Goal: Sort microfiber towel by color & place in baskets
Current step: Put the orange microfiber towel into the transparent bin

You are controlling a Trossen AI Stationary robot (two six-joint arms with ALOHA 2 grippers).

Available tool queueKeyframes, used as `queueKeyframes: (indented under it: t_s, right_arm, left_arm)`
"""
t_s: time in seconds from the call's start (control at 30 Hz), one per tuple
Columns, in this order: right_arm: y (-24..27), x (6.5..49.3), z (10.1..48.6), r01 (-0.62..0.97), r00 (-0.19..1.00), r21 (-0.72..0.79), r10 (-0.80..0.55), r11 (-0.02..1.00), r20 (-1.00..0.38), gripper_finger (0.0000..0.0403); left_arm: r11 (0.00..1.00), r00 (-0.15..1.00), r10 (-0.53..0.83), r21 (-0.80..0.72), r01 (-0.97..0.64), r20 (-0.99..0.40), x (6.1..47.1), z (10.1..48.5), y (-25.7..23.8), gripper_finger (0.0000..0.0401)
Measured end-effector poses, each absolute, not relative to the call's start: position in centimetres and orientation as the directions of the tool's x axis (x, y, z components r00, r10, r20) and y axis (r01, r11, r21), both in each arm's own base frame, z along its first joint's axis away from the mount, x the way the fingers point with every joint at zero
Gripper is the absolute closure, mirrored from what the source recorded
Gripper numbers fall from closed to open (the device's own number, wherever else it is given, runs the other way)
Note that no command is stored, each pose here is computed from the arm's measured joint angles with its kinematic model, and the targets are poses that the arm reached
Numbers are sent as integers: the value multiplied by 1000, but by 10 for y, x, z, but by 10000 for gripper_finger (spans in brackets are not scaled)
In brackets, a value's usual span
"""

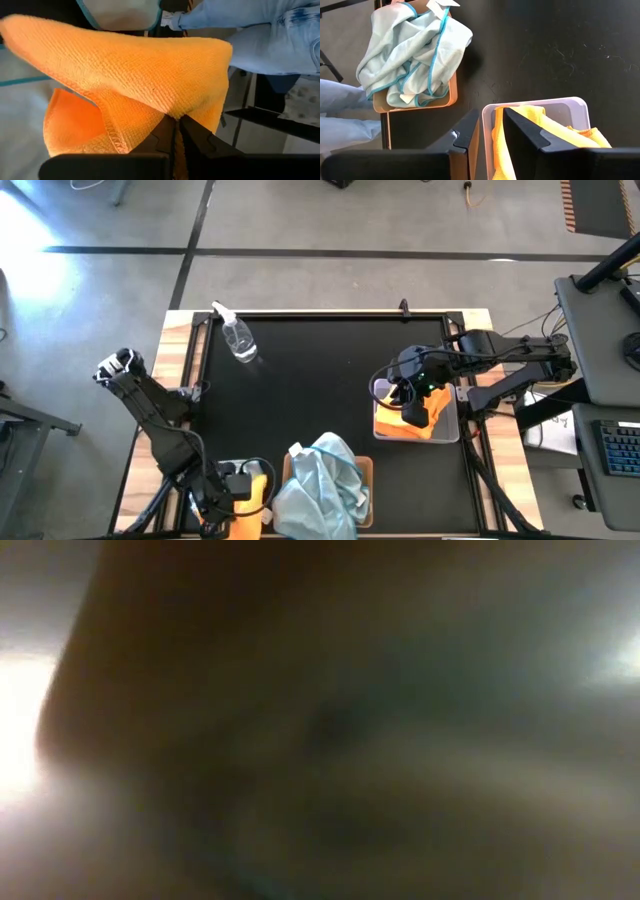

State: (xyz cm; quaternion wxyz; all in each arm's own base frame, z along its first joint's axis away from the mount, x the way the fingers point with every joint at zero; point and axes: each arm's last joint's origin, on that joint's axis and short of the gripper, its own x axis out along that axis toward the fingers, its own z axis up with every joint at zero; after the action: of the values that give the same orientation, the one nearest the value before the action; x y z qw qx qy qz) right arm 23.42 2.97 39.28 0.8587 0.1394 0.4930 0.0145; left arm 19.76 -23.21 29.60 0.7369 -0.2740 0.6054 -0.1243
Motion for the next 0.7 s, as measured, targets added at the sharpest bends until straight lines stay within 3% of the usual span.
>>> queueKeyframes:
  t_s: [0.3,0.5,0.7]
  right_arm:
    - [30,234,393,103,513,248,163,963,-843,330]
    - [30,234,393,118,513,257,163,959,-843,323]
    - [30,234,393,129,513,264,163,956,-843,324]
  left_arm:
    - [854,266,-459,-503,-129,-847,199,343,-230,401]
    - [870,368,-405,-476,-127,-837,204,376,-231,401]
    - [919,494,-340,-394,-6,-800,212,407,-235,401]
